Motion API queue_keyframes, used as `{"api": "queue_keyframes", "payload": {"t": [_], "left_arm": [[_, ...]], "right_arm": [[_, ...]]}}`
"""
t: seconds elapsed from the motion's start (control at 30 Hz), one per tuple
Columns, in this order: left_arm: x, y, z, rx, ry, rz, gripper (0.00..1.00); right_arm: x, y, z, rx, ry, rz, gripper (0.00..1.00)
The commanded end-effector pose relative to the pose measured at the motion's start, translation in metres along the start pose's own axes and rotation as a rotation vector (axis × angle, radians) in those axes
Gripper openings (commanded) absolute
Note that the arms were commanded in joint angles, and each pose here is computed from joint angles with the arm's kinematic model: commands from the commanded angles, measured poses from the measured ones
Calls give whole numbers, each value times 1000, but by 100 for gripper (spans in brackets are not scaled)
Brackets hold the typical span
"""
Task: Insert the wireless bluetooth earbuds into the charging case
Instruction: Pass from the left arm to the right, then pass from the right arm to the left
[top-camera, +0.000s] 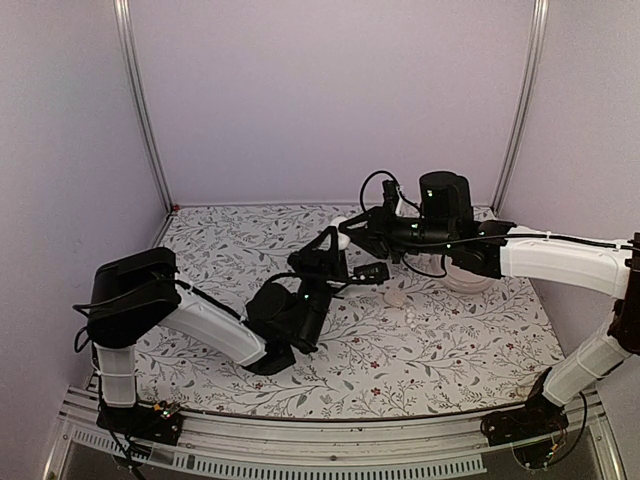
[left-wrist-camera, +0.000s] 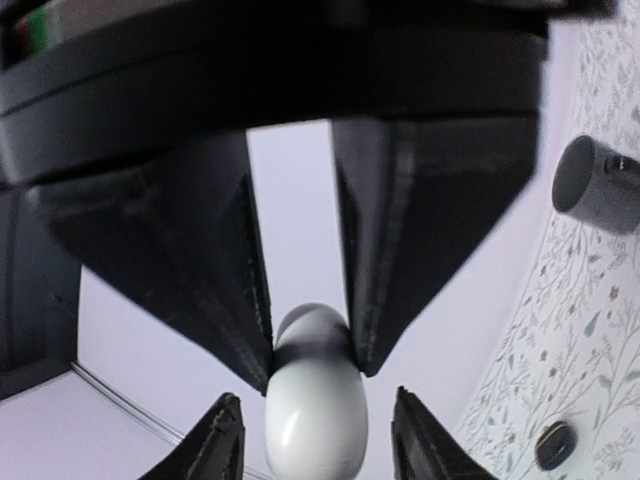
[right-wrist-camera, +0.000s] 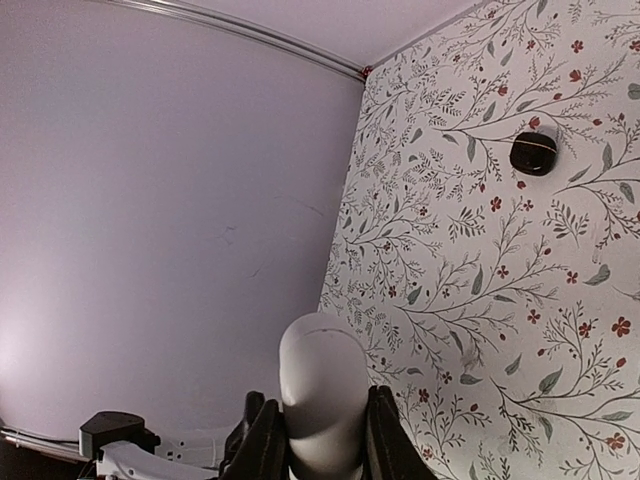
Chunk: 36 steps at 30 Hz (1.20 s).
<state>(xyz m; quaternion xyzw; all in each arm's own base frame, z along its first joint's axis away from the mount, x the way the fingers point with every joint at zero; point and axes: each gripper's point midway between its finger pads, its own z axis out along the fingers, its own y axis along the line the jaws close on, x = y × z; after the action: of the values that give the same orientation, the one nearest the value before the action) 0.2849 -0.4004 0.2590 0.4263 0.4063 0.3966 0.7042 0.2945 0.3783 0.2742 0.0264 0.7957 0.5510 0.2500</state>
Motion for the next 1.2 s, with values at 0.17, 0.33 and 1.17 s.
{"api": "queue_keyframes", "payload": {"t": [0.17, 0.33, 1.17], "left_arm": [[8, 33, -11, -18, 10, -297, 76], [3, -6, -22, 259, -11, -401, 83], [-30, 48, -86, 1701, -485, -1564, 70]], "right_arm": [[-23, 10, -21, -34, -79, -102, 3], [-38, 8, -40, -22, -115, -205, 3], [55, 51, -69, -262, 308, -733, 3]]}}
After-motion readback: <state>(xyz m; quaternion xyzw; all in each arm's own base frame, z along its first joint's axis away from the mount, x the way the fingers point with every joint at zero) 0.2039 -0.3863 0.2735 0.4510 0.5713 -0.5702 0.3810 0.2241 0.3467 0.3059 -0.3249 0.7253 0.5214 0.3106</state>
